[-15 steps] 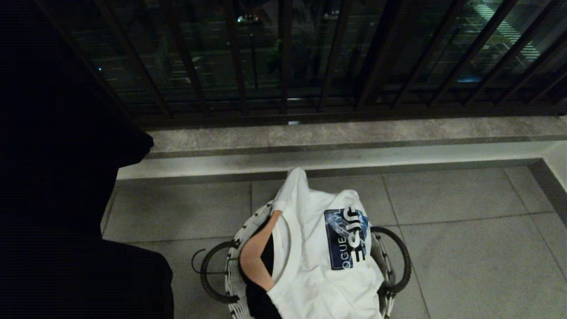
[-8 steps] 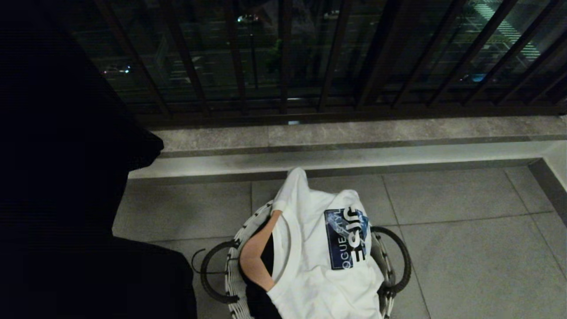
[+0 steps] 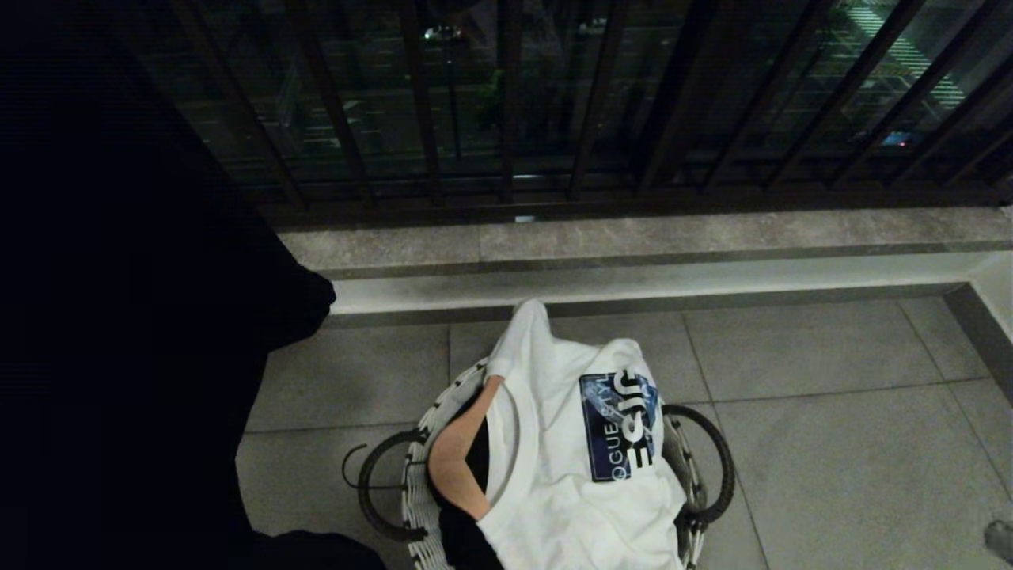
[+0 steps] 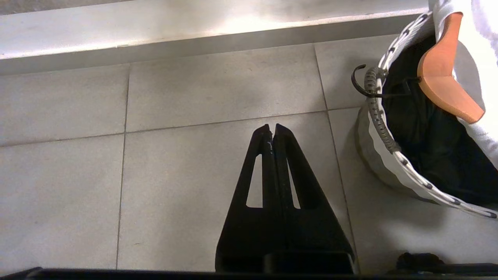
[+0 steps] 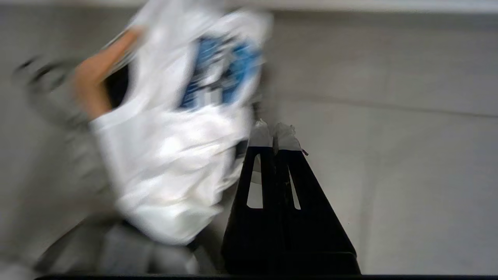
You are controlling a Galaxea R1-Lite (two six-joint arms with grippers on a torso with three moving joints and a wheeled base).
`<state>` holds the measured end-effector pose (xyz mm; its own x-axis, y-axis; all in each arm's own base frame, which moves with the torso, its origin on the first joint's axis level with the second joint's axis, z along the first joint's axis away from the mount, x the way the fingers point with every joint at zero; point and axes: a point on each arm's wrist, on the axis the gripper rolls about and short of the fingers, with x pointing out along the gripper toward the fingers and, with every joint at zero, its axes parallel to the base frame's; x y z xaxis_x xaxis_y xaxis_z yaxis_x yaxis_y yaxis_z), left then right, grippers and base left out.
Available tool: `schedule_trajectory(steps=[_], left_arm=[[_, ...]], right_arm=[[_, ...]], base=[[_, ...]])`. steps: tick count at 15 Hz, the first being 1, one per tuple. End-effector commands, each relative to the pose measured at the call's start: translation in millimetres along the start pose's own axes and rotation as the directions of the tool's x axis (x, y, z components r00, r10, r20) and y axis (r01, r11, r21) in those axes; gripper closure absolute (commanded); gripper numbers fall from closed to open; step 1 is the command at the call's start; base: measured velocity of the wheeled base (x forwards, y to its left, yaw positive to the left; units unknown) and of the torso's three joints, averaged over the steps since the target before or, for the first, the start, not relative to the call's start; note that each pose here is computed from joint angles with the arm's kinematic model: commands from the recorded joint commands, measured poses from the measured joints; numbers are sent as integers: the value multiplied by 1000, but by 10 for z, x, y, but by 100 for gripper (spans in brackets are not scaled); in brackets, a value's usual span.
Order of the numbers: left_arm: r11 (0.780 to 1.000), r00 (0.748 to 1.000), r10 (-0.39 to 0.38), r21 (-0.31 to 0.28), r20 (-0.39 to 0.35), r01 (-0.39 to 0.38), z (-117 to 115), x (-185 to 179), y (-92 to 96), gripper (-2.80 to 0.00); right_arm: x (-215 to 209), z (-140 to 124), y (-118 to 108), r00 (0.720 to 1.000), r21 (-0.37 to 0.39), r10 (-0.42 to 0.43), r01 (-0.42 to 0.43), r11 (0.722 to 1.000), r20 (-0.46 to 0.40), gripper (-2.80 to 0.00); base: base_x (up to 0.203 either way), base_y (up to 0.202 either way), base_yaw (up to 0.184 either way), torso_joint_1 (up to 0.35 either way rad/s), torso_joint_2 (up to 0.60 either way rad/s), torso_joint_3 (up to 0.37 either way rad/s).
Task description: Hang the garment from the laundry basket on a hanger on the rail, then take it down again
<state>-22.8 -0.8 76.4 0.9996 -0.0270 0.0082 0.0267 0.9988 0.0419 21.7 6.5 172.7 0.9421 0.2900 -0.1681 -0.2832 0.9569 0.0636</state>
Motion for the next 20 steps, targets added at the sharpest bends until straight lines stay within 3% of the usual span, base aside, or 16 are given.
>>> schedule_trajectory(steps=[1, 3, 6, 8, 10, 12, 15, 20], left_arm=[[1000, 1000, 0, 0, -1, 0, -8, 1, 0, 0], [1000, 1000, 0, 1, -1, 0, -8, 1, -1, 0], [1000, 1000, -1, 0, 0, 1, -8, 1, -1, 0], [1000, 1000, -1, 0, 0, 1, -8, 1, -1, 0], [1000, 1000, 0, 0, -1, 0, -8, 1, 0, 0], [1000, 1000, 1, 1, -1, -1, -8, 1, 0, 0], [1000, 1000, 0, 0, 0, 0, -8, 1, -1, 0], [1000, 1000, -1, 0, 0, 1, -8, 1, -1, 0]], right_arm=[[387, 119, -97, 981, 52, 89, -81, 995, -175, 0], [752, 190, -186, 937, 78, 192, -177, 981, -292, 0], [1376, 213, -281, 846, 123, 324, -301, 946, -424, 0], [1826, 167, -231, 787, 129, 397, -384, 914, -472, 0], [2245, 86, -76, 746, 102, 440, -454, 885, -500, 0], [2583, 11, 93, 723, 58, 468, -514, 856, -508, 0], [2910, 25, 422, 701, -48, 513, -612, 790, -495, 0], [3054, -72, 1004, 670, -128, 516, -667, 734, -534, 0]], base=[[0, 0, 0, 0, 0, 0], [0, 0, 0, 0, 0, 0], [0, 0, 0, 0, 0, 0], [0, 0, 0, 0, 0, 0], [0, 0, 0, 0, 0, 0], [0, 0, 0, 0, 0, 0], [0, 0, 0, 0, 0, 0], [0, 0, 0, 0, 0, 0]])
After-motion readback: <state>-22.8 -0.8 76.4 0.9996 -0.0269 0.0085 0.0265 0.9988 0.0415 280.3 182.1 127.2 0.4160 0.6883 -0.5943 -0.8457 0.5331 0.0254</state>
